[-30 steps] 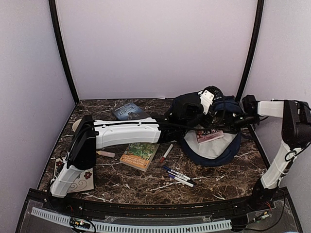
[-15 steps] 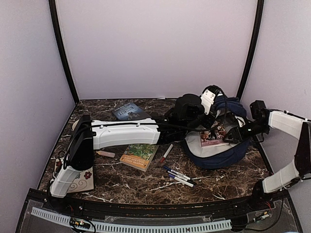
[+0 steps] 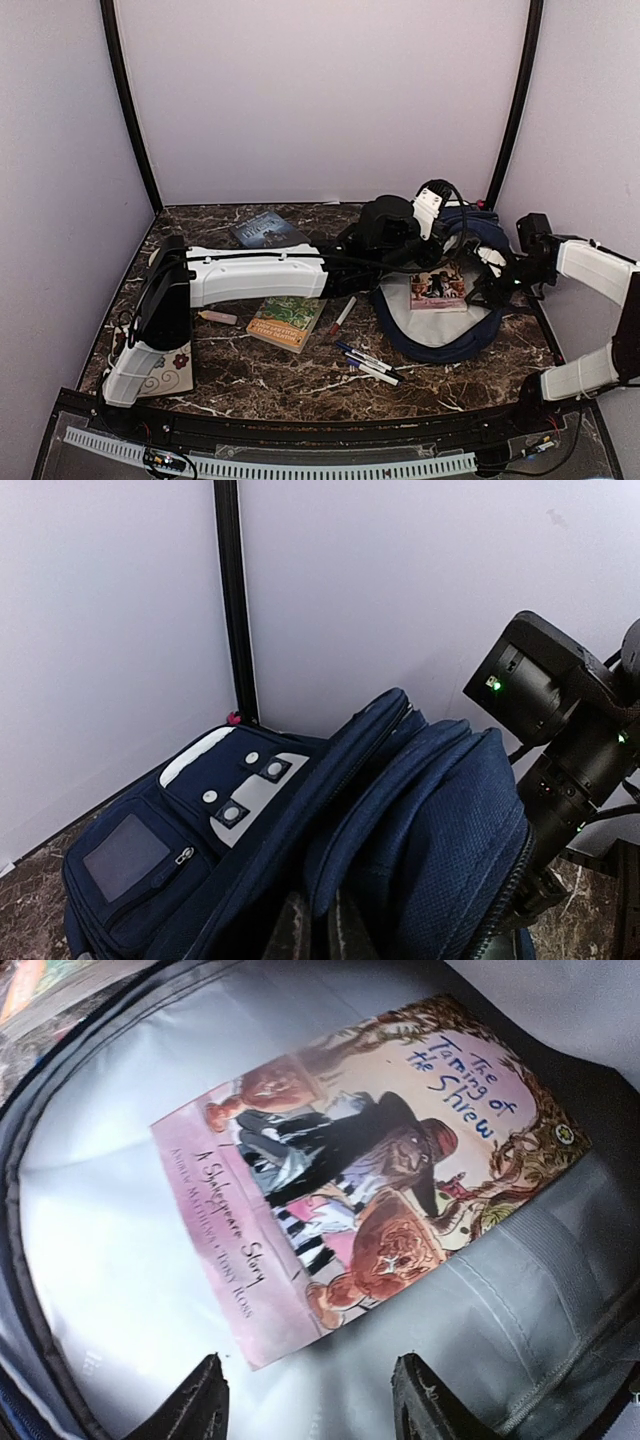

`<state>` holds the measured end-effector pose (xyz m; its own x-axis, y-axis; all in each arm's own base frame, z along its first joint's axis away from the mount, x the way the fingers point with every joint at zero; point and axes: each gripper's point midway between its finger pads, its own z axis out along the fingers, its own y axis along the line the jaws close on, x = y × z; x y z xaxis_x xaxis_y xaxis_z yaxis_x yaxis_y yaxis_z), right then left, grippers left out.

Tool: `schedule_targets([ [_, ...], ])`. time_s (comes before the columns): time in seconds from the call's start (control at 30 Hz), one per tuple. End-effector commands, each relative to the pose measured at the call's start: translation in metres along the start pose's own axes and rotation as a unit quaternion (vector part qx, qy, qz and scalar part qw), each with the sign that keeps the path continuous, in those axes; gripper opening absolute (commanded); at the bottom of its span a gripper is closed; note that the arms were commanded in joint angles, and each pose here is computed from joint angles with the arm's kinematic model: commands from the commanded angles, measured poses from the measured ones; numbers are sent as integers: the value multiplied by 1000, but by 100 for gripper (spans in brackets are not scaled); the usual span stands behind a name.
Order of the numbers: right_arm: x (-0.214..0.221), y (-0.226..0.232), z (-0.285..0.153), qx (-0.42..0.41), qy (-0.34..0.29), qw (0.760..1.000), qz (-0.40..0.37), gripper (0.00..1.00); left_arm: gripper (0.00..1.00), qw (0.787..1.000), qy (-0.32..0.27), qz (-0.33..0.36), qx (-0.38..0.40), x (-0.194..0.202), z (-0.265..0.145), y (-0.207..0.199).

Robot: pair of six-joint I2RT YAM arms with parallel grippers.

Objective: Pack the student bag
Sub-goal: Adjust the book in the largest pocket of the bag.

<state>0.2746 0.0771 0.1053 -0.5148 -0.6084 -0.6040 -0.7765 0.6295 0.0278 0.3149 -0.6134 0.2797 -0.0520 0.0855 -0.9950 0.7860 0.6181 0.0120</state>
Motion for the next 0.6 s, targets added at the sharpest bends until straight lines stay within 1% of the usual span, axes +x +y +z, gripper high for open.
schedule_targets([
  [0.0,-10,-16,9,30,6,998,-61,60,0,994,-94,-49,13,-98,-36,8],
  [0.13,-3,-4,23,10,26,993,-112,65,0,994,-89,-58,21,-95,-35,5],
  [0.27,12,-1,33,7,50,989,-139,66,0,994,-89,-65,23,-93,-35,5],
  [0.33,17,0,34,5,57,986,-155,64,0,994,-85,-63,20,-90,-34,5],
  [0.43,22,8,30,-4,60,982,-177,60,0,996,-78,-52,0,-84,-34,12],
  [0.57,26,14,17,12,65,976,-210,61,0,996,-75,-43,-11,-80,-34,17],
])
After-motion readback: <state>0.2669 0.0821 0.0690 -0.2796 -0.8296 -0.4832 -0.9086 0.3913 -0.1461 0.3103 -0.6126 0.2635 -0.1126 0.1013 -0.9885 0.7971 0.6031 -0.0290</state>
